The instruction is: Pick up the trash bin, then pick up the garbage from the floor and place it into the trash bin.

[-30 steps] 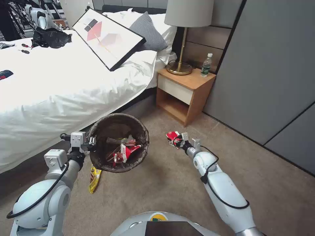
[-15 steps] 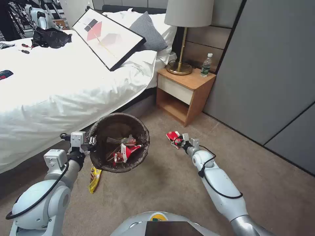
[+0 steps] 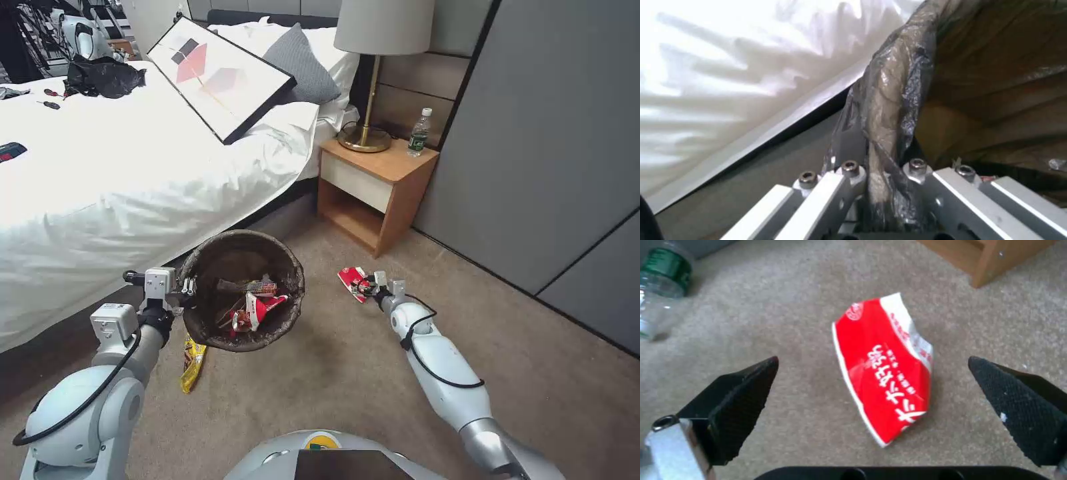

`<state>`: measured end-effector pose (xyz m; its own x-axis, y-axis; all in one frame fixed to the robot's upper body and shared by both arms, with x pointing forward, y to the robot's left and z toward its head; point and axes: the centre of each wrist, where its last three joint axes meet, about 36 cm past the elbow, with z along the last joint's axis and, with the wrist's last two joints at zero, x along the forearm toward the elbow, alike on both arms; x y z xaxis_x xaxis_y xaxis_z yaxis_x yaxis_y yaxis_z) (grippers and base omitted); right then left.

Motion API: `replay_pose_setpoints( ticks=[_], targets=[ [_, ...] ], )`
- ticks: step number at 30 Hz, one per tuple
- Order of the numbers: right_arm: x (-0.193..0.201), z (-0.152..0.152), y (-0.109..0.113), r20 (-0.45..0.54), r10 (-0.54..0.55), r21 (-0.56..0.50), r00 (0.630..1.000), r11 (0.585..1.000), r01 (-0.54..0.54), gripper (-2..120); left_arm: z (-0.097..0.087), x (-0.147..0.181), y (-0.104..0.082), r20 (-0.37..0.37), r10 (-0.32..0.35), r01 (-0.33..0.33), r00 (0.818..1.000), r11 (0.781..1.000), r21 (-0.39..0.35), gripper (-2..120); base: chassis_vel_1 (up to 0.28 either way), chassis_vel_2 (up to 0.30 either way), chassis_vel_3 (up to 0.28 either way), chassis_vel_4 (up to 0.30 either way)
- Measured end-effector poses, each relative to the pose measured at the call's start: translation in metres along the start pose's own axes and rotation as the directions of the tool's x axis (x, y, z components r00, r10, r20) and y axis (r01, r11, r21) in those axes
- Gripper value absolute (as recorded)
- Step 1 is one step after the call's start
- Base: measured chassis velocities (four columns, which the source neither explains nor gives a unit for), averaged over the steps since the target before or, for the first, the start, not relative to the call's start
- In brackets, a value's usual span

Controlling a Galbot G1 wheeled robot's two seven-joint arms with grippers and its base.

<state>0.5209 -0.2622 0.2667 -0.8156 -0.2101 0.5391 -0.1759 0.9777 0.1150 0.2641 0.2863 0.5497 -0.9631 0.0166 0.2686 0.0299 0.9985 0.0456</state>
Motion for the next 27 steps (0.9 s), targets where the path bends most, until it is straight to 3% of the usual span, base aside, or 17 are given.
replay_pose_setpoints(
  ticks=[12, 27],
  targets=[
    [-0.022, 0.001, -0.012, -0.023, 0.031, -0.020, 0.999, 0.999, -0.031, 100, -0.001, 0.000, -0.002, 0.002, 0.002, -0.002, 1.000, 1.000, -0.005, 3, 0.000, 0.000, 0.000, 0.000],
    [-0.046, 0.007, -0.011, -0.047, 0.037, -0.009, 0.998, 0.999, -0.038, 100, 0.001, -0.002, -0.002, -0.002, 0.002, -0.002, 1.000, 1.000, -0.006, 3, 0.000, 0.000, 0.000, 0.000]
  ],
)
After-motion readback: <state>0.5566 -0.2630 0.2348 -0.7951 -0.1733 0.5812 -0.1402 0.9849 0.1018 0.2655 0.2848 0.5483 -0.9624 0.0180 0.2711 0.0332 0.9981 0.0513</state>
